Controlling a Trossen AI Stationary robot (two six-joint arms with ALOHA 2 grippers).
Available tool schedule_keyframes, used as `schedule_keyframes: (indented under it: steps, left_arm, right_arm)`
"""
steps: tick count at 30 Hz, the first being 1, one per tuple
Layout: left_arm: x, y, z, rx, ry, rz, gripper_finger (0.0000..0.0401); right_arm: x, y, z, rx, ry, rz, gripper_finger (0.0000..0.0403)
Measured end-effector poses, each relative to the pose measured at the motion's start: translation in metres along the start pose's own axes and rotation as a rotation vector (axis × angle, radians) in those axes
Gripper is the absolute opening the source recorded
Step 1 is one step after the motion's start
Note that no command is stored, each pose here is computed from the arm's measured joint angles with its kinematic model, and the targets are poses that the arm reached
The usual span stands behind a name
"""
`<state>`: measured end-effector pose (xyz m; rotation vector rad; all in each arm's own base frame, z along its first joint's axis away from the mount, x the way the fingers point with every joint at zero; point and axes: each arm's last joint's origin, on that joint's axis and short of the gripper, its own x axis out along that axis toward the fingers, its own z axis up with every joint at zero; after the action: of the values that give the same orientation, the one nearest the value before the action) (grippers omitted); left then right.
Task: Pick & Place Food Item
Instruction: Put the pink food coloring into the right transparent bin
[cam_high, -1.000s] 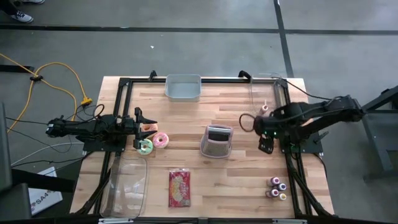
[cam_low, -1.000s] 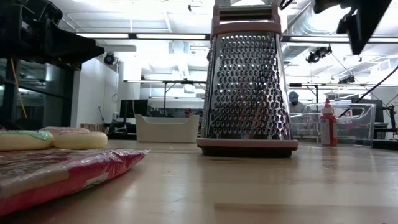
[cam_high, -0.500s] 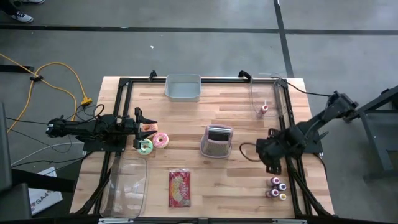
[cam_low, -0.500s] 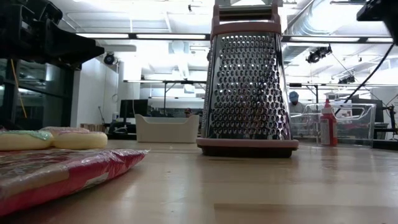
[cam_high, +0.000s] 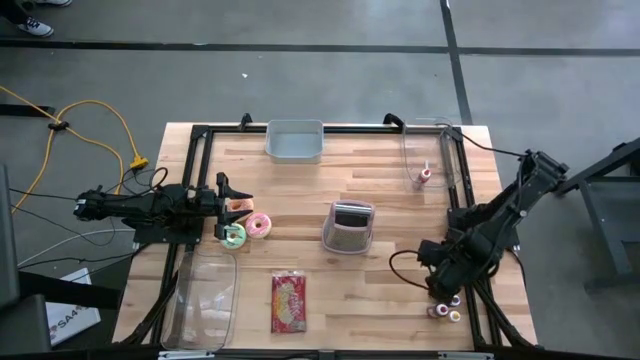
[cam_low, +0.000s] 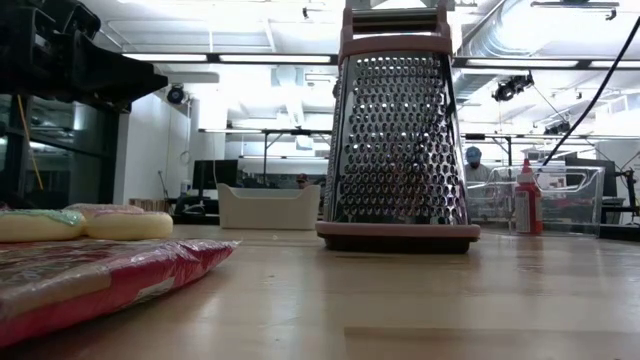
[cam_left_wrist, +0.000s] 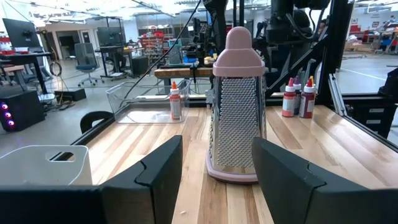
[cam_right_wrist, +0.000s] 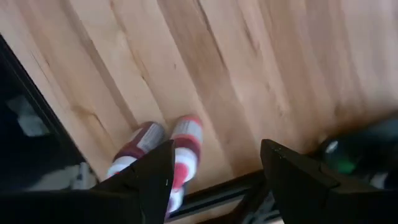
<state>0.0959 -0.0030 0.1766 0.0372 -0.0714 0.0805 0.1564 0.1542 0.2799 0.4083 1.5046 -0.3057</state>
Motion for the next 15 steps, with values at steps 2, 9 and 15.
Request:
schedule_keyframes:
  steps: [2, 9, 15]
  left_arm:
    - [0.000, 0.000, 0.000, 0.000, 0.000, 0.000, 0.0188]
    - [0.000, 0.000, 0.000, 0.000, 0.000, 0.000, 0.0188]
    - [0.000, 0.000, 0.000, 0.000, 0.000, 0.000, 0.0188]
  right_arm:
    - [0.002, 0.003, -0.002, 0.074, 0.021, -0.006, 0.0227]
    - [0.011, 0.012, -0.012, 0.271, 0.097, -0.039, 0.0227]
    - [0.019, 0.022, -0.019, 0.379, 0.164, -0.057, 0.0227]
